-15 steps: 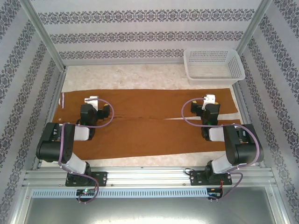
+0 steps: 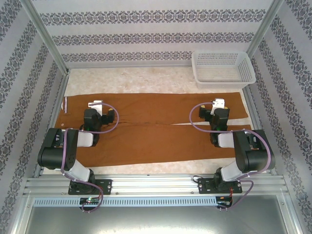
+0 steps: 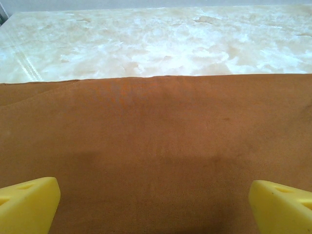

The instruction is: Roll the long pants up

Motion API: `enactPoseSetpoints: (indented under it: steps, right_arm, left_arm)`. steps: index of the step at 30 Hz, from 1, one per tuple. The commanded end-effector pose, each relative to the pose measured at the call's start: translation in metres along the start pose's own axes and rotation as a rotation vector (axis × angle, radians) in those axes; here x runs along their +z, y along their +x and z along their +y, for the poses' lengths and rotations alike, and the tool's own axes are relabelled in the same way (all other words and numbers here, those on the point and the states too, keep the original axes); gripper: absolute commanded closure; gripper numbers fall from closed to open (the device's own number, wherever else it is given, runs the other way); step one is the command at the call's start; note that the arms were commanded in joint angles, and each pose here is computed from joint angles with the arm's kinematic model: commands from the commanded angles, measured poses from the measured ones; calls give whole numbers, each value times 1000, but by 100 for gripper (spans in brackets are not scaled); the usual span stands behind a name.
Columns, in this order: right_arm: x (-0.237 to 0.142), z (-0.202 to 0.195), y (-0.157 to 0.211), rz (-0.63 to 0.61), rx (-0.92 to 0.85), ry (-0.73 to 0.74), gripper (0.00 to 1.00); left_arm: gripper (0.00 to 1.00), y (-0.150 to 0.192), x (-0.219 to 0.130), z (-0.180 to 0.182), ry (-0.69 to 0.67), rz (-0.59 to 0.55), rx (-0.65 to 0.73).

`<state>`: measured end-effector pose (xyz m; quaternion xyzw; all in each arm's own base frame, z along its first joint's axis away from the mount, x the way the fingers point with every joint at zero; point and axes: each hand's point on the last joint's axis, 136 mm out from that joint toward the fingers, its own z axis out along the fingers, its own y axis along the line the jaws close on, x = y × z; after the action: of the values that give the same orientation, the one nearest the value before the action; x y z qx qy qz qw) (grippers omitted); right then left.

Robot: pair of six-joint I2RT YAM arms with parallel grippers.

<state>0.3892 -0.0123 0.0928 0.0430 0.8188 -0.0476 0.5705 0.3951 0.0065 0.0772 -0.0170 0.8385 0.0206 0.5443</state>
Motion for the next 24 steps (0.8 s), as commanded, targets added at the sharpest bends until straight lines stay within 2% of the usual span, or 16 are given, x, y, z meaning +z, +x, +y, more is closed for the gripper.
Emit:
enactPoseSetpoints:
  steps: [1, 4, 6, 8, 10, 11, 13, 14, 16, 18, 19, 21, 22, 24]
  right_arm:
    - [1, 6, -15, -30, 13, -41, 2]
    - [3, 11, -14, -13, 22, -103, 2]
    - [3, 11, -15, -17, 22, -104, 2]
    - [1, 7, -28, -38, 27, -69, 2]
    - [-4, -8, -45, 99, 30, 35, 2]
    - [-5, -14, -61, 119, 46, 64, 2]
    - [-10, -28, -82, 187, 144, 108, 2]
    - [-13, -35, -88, 221, 209, 127, 2]
    - [-24, -47, -88, 289, 356, 151, 2]
    - [-35, -56, -80, 323, 461, 145, 2]
    - [-42, -63, -72, 345, 524, 153, 2]
    - [-58, -80, -54, 374, 669, 177, 2]
    - [-67, -91, -41, 386, 773, 192, 3]
    - [-81, -104, -24, 386, 943, 184, 4]
  left_arm:
    - [0, -9, 1, 10, -40, -14, -20]
    - [0, -13, -4, 24, -125, -11, -51]
    - [0, -22, -7, 37, -201, 49, -75]
    - [0, -54, -17, 58, -329, 85, -121]
    - [0, -91, -31, 68, -346, 147, -208]
    - [0, -105, -38, 76, -377, 177, -246]
    - [0, -116, -64, 108, -549, 229, -390]
    - [0, -115, -76, 118, -589, 245, -471]
    - [0, -99, -90, 132, -567, 286, -664]
    - [0, -74, -103, 139, -563, 356, -787]
    - [0, -55, -118, 147, -616, 399, -837]
    - [0, -8, -160, 164, -810, 514, -960]
    - [0, 10, -176, 168, -865, 542, -1008]
    - [0, 33, -202, 174, -945, 529, -1078]
